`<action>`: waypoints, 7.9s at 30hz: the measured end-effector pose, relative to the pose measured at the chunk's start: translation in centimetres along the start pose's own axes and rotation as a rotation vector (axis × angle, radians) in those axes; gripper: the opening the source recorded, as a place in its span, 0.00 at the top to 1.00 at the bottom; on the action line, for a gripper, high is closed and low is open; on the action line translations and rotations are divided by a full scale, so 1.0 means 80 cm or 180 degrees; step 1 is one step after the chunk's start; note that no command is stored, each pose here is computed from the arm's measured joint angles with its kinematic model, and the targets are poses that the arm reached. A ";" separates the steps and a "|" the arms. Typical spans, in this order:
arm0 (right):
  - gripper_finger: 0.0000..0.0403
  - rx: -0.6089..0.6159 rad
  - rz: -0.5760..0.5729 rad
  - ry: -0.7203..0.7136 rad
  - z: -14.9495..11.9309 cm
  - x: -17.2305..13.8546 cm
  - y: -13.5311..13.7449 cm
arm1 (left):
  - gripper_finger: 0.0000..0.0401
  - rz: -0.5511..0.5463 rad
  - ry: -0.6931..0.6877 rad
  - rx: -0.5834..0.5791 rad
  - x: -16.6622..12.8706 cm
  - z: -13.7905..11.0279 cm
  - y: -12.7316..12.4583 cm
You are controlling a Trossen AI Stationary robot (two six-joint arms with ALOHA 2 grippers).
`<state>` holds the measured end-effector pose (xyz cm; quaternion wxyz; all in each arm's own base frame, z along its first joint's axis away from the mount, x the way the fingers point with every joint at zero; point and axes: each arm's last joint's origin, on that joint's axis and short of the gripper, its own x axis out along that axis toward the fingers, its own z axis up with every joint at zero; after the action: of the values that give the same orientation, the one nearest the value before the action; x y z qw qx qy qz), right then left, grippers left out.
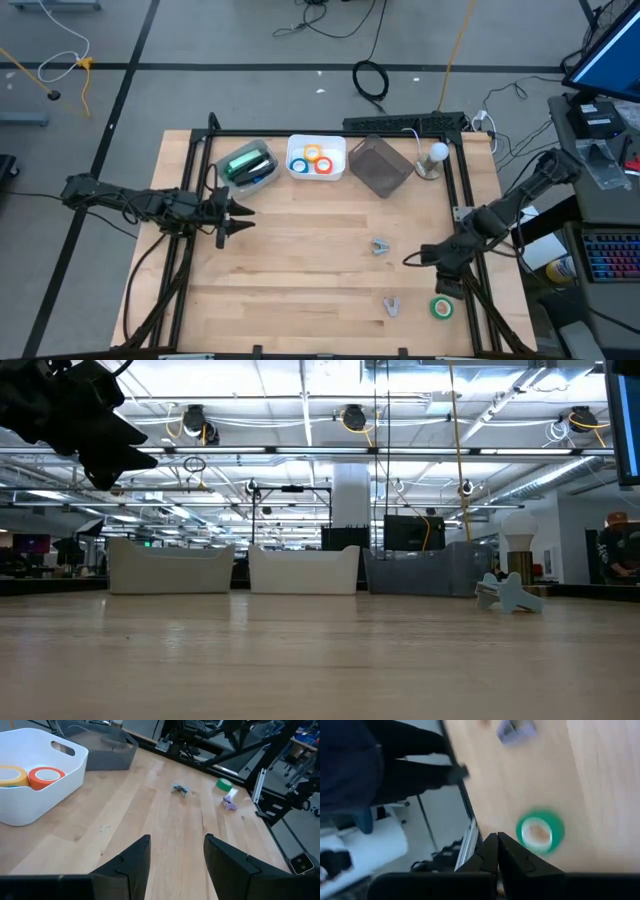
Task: Pick and place Stapler, Stapler remover, tape
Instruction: Put the green tape into the white bin
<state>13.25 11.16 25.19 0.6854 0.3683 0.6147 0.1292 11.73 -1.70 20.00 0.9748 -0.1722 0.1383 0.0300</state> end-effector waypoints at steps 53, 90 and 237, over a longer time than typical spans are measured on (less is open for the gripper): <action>0.56 0.1771 -0.1091 0.0000 -0.034 0.087 -0.013 | 0.55 0.0084 -0.0016 -0.0054 0.000 0.000 0.001; 0.63 0.2071 -0.1060 0.0304 -0.047 0.127 -0.091 | 0.55 0.0086 -0.0015 -0.0108 0.000 0.000 0.001; 0.83 -0.1838 -0.2911 -0.1842 0.410 -0.153 -0.241 | 0.55 0.0534 -0.0168 0.0129 0.000 0.001 0.006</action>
<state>36.11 -21.30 20.61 0.8826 -0.1132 0.4396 -0.1220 11.68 -1.19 19.93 0.9755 -0.1394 0.1270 0.1132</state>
